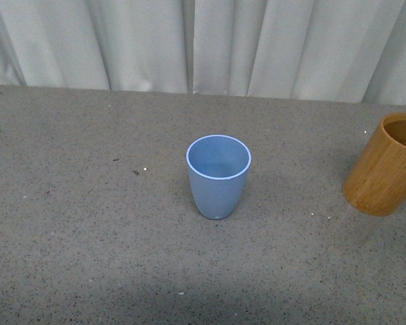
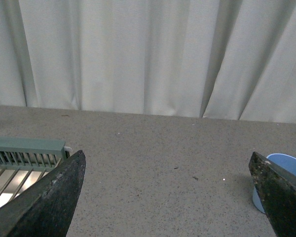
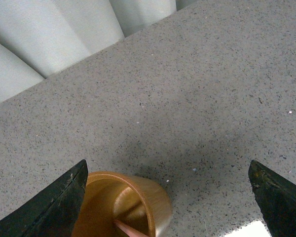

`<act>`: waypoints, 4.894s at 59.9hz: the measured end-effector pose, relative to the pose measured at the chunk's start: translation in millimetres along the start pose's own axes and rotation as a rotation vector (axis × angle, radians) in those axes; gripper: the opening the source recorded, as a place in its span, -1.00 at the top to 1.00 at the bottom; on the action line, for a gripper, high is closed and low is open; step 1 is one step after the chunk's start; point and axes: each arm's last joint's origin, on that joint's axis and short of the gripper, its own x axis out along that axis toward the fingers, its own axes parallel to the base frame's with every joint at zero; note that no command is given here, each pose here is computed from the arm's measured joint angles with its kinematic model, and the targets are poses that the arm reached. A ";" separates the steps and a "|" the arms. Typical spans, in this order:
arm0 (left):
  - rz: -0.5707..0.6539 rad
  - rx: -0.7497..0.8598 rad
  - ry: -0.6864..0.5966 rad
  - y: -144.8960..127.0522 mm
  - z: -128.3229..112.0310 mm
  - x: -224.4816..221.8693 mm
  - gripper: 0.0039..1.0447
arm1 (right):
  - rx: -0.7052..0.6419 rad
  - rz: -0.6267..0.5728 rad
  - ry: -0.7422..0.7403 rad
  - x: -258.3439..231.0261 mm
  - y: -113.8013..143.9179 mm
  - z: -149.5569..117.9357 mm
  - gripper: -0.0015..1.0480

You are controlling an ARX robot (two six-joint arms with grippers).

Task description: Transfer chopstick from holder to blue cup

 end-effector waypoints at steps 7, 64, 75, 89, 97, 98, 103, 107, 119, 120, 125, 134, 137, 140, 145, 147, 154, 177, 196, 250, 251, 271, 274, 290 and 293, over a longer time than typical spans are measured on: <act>0.000 0.000 0.000 0.0 0.0 0.0 -0.88 | 0.004 0.006 0.001 3.5 1.2 -1.5 -0.82; 0.000 0.000 0.000 0.0 0.0 0.0 -0.88 | 0.024 0.019 -0.024 8.3 5.8 -3.2 0.98; 0.000 0.000 0.000 0.0 0.0 0.0 -0.88 | 0.019 0.019 -0.034 5.4 6.1 -0.6 0.98; 0.000 0.000 0.000 0.0 0.0 0.0 -0.88 | -0.007 0.012 -0.077 -10.2 4.7 12.7 0.98; 0.000 0.000 0.000 0.0 0.0 0.0 -0.88 | -0.008 0.037 -0.124 -25.0 5.3 26.9 0.98; 0.000 0.000 0.000 0.0 0.0 0.0 -0.88 | -0.008 0.040 -0.129 -26.5 5.5 28.9 0.98; 0.000 0.000 0.000 0.0 0.0 0.0 -0.88 | -0.003 0.047 -0.155 -33.2 6.0 36.2 0.98; 0.000 0.000 0.000 0.0 0.0 0.0 -0.88 | 0.002 0.053 -0.173 -37.7 6.5 41.7 0.98; 0.000 0.000 0.000 0.0 0.0 0.0 -0.88 | 0.017 0.084 -0.250 -61.3 10.5 63.7 0.98; 0.000 0.000 0.000 0.0 0.0 0.0 -0.88 | 0.017 0.085 -0.252 -62.5 10.8 64.4 0.98; 0.000 0.000 0.000 0.0 0.0 0.0 -0.88 | 0.019 0.104 -0.278 -72.1 14.0 71.1 0.98; 0.000 0.000 0.000 0.0 0.0 0.0 -0.88 | 0.015 0.146 -0.316 -88.6 23.5 79.0 0.98; 0.000 0.000 0.000 0.0 0.0 0.0 -0.88 | 0.014 0.166 -0.329 -94.7 28.7 81.3 0.98; 0.000 0.000 0.000 0.0 0.0 0.0 -0.88 | 0.014 0.189 -0.340 -100.4 34.5 82.4 0.98; 0.000 0.000 0.000 0.0 0.0 0.0 -0.88 | 0.006 0.220 -0.345 -106.9 44.6 80.1 0.98; 0.000 0.000 0.000 0.0 0.0 0.0 -0.88 | 0.003 0.235 -0.346 -108.9 49.8 78.1 0.98; 0.000 0.000 0.000 0.0 0.0 0.0 -0.88 | -0.013 0.312 -0.338 -116.1 74.0 67.2 0.98; 0.000 0.000 0.000 0.0 0.0 0.0 -0.88 | -0.041 0.503 -0.206 -106.6 142.3 -3.5 0.98; 0.000 0.000 0.000 0.0 0.0 0.0 -0.88 | -0.049 0.524 -0.143 -101.2 155.2 -30.0 0.98; 0.000 0.000 0.000 0.0 0.0 0.0 -0.88 | -0.070 0.517 -0.044 -82.2 163.5 -57.4 0.59; 0.000 0.000 0.000 0.0 0.0 0.0 -0.88 | -0.069 0.517 -0.045 -82.2 163.5 -57.3 0.52; 0.000 0.000 0.000 0.0 0.0 0.0 -0.88 | -0.089 0.426 -0.300 -89.4 142.1 -49.4 -0.23; -0.001 0.000 0.000 0.0 0.0 0.0 -0.88 | -0.171 0.411 -0.473 -101.3 110.3 -49.3 0.00; 0.000 0.000 0.000 0.0 0.0 0.0 -0.88 | -0.355 0.310 -0.461 -158.4 -51.4 -98.5 0.93; -0.001 0.000 0.000 0.0 0.0 0.0 -0.88 | -0.360 0.294 -0.434 -167.7 -65.7 -116.9 0.98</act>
